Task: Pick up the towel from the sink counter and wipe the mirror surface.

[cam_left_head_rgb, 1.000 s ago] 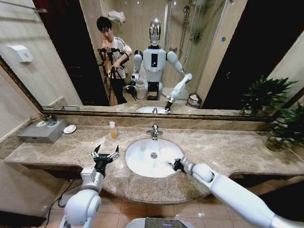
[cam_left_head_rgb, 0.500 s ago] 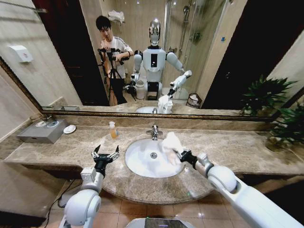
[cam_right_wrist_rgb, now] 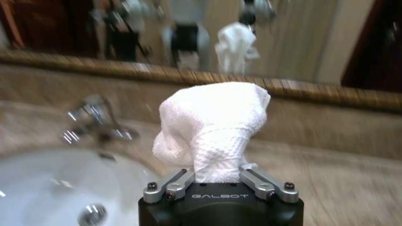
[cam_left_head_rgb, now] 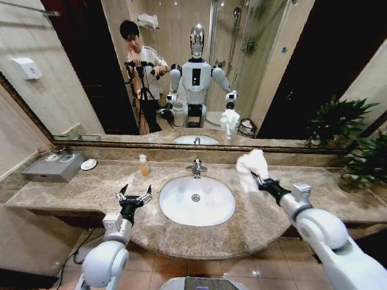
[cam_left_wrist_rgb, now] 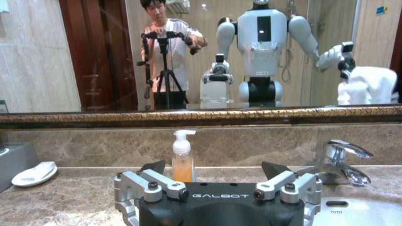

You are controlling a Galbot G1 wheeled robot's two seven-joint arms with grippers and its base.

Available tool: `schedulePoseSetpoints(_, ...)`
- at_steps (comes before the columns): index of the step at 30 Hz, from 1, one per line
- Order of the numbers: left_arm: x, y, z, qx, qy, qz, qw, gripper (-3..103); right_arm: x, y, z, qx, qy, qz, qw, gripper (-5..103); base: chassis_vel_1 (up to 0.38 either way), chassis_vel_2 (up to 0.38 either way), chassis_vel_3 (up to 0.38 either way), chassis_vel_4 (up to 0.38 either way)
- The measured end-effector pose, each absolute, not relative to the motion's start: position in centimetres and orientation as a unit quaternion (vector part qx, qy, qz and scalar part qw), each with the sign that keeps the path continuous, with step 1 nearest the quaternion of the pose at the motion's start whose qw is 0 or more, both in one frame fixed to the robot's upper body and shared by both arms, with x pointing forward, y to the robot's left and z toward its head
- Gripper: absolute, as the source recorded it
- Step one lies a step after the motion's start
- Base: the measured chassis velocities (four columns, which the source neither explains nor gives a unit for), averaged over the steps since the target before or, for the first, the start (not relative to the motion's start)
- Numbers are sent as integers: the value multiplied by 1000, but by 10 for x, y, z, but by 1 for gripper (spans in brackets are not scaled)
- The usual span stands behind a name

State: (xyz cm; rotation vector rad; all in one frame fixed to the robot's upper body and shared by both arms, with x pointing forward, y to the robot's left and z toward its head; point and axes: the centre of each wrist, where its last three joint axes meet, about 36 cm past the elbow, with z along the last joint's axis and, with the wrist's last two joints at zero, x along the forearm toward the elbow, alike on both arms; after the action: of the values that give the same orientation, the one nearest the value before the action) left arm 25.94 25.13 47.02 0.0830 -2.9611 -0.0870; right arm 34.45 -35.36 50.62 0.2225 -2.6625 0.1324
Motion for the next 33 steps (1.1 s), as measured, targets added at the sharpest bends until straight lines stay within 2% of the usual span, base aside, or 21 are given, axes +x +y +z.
schedulePoseSetpoints(6,259,251,470,28,-995,-29,89,100,359,-372,472,55,-955,43,289,7,0,0,0,0)
schedulePoseSetpoints(11,259,251,470,28,-995,-29,89,100,368,-379,457,63,-940,8,336,7,0,0,0,0)
schedulePoseSetpoints(20,259,251,470,28,-995,-29,89,100,385,-387,448,64,-933,-1,354,10,0,0,0,0)
schedulePoseSetpoints(24,259,251,470,28,-995,-29,89,100,389,-390,447,70,-932,-13,355,18,0,0,0,0)
schedulePoseSetpoints(27,259,251,470,28,-995,-29,89,100,389,-389,444,78,-934,-26,349,33,0,0,0,0)
schedulePoseSetpoints(30,259,251,470,28,-995,-29,89,100,388,-389,442,78,-935,-28,345,38,0,0,0,0)
schedulePoseSetpoints(32,259,251,470,28,-995,-29,89,100,386,-388,441,80,-935,-27,343,48,0,0,0,0)
schedulePoseSetpoints(33,259,251,470,28,-995,-29,89,100,386,-388,441,80,-935,-27,343,48,0,0,0,0)
